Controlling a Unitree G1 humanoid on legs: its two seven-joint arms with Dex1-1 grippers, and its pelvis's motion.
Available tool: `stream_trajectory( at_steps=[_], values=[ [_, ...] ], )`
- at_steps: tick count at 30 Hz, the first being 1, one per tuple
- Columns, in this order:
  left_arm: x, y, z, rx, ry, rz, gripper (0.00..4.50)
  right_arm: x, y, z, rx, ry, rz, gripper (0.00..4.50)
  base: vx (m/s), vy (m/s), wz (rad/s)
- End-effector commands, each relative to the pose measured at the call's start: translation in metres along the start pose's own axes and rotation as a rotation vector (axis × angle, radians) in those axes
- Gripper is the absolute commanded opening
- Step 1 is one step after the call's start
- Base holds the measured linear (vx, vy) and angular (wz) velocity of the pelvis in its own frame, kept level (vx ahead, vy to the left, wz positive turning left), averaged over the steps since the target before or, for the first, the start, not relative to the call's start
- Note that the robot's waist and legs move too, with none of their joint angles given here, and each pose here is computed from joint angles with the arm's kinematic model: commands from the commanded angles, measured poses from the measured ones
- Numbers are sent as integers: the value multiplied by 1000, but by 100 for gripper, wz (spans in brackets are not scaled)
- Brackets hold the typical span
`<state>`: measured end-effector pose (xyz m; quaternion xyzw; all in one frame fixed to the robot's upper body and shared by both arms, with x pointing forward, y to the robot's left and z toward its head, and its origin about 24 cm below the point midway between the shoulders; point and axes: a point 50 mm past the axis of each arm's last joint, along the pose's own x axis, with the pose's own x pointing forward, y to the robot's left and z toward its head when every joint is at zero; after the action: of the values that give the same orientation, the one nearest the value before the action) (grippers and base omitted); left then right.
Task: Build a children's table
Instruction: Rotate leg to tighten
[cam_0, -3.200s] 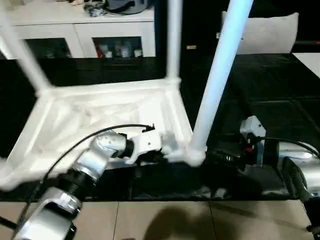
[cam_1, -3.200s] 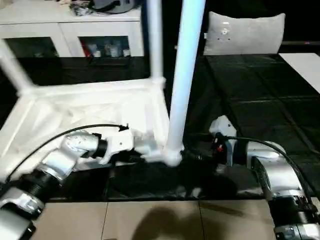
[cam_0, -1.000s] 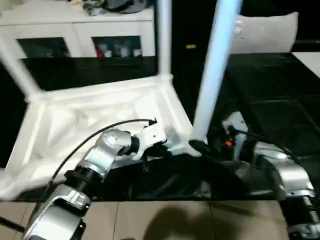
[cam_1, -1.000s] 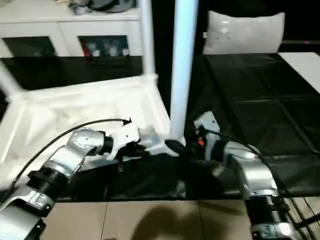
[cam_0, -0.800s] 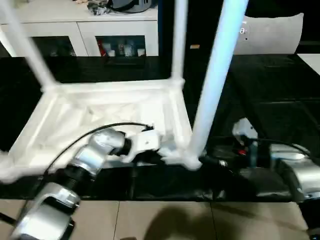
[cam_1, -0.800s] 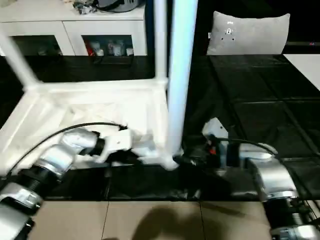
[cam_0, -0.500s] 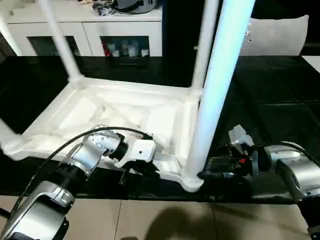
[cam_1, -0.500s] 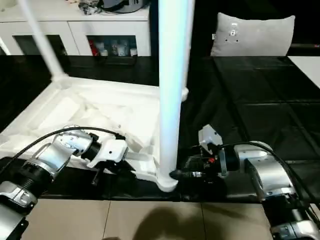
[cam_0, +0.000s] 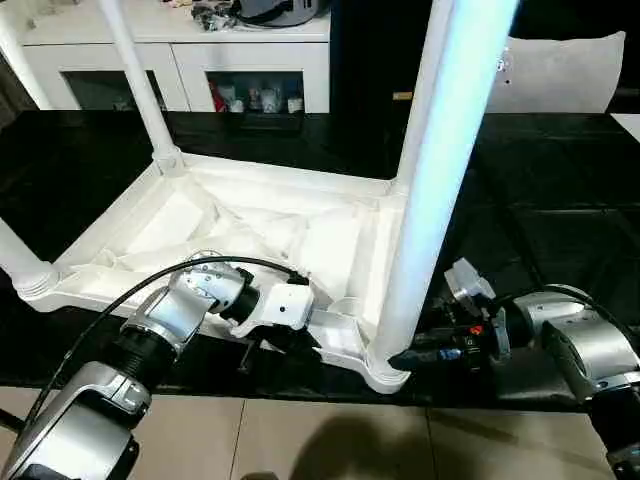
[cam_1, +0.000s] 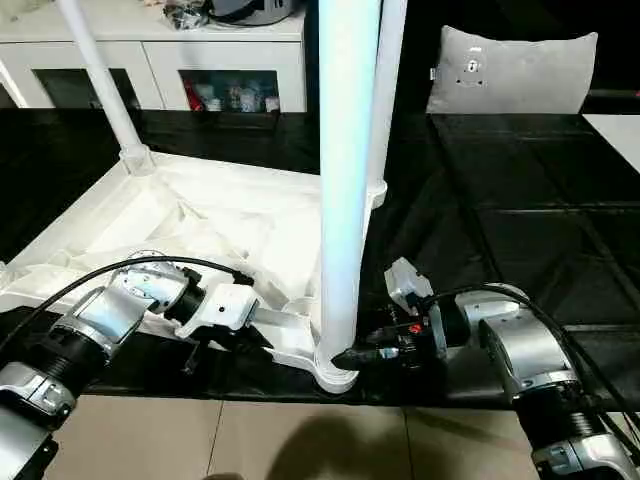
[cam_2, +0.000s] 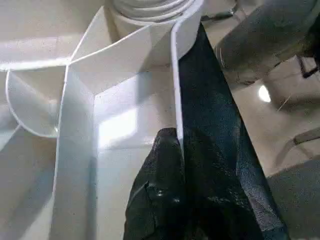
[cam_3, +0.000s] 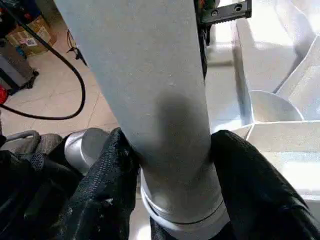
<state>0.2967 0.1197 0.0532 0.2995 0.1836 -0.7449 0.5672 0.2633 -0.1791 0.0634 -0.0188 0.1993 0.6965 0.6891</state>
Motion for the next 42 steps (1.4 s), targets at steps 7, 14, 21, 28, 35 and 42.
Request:
stream_trajectory(
  at_steps=[7, 14, 21, 28, 35, 42],
  values=[
    [13, 7, 8, -158, -81, 138, 0, 19, -3, 2, 21, -75, -151, 198, 0, 0, 0],
    [31, 26, 33, -354, -208, 349, 0, 42, -36, 6, 123, -147, -615, 193, 0, 0, 0],
    [52, 44, 50, -427, -198, 599, 0, 70, -52, 17, 236, -239, -933, 226, 0, 0, 0],
    [57, 45, 56, -383, -162, 651, 0, 64, -50, 22, 194, -325, -898, 305, 0, 0, 0],
    [38, 36, 30, -265, -93, 552, 0, 7, -34, 17, 30, -248, -700, 361, 0, 0, 0],
    [25, 20, 16, -142, -51, 344, 0, -25, -18, 16, -57, -95, -505, 428, 0, 0, 0]
  ],
)
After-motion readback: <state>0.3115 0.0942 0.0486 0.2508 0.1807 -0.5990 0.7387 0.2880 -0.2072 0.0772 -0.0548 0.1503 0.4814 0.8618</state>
